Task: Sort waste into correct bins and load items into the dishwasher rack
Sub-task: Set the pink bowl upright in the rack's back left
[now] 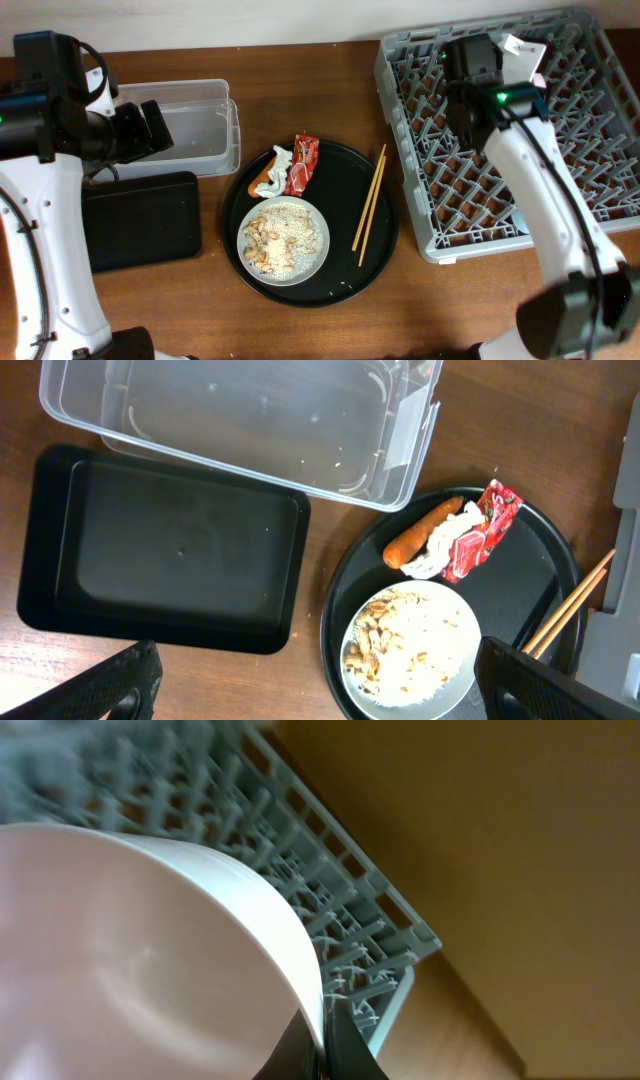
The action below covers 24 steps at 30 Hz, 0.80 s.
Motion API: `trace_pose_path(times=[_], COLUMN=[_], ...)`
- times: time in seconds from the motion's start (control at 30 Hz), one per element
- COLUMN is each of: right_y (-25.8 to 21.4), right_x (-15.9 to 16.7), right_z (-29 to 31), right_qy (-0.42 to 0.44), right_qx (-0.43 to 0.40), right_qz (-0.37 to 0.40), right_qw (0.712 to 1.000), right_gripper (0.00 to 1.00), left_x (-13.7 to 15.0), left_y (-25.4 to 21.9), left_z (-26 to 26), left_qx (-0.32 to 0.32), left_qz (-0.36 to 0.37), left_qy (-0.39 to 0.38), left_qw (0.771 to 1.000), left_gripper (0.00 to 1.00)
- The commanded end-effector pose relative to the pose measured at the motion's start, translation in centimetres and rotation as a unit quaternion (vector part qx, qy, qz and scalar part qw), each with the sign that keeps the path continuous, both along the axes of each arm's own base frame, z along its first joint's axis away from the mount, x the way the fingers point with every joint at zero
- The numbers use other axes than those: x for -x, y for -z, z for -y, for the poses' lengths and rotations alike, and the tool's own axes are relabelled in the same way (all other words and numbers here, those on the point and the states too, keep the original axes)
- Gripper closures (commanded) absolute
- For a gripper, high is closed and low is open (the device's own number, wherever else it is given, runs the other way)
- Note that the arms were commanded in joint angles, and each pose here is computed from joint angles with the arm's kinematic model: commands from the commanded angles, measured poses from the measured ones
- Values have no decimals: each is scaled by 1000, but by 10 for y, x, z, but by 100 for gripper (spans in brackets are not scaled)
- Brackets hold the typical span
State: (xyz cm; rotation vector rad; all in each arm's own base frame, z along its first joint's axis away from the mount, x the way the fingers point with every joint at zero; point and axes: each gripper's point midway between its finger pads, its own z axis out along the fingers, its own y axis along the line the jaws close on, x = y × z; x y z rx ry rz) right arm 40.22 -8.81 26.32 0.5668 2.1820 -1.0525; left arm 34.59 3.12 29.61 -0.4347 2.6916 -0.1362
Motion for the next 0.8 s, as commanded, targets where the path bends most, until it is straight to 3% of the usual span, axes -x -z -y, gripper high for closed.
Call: trace_pose_path(times=[0.0, 0.2, 0.37, 0.53, 0.77], right_y=[44, 91, 88, 60, 62], right_x=[-11, -22, -21, -15, -17], right_z=[8, -3, -33, -27, -23], right_qy=[16, 6, -29, -14, -6], right_qx=[25, 70, 92, 181, 176], right_qz=[-63, -140, -153, -158, -150], right_qw=[998, 988, 983, 971, 973], right_gripper=[96, 96, 96, 96, 96], left_x=[-1, -1, -1, -1, -1], left_y=[-1, -1, -1, -1, -1], left_z=[-3, -3, -3, -3, -3], left_qx=[-3, -3, -3, -3, -3], left_qz=[1, 1, 1, 1, 1], left_qy=[-8, -8, -8, -8, -8], left_qw=[1000, 1000, 1000, 1000, 1000], left_gripper=[1, 1, 1, 1, 1])
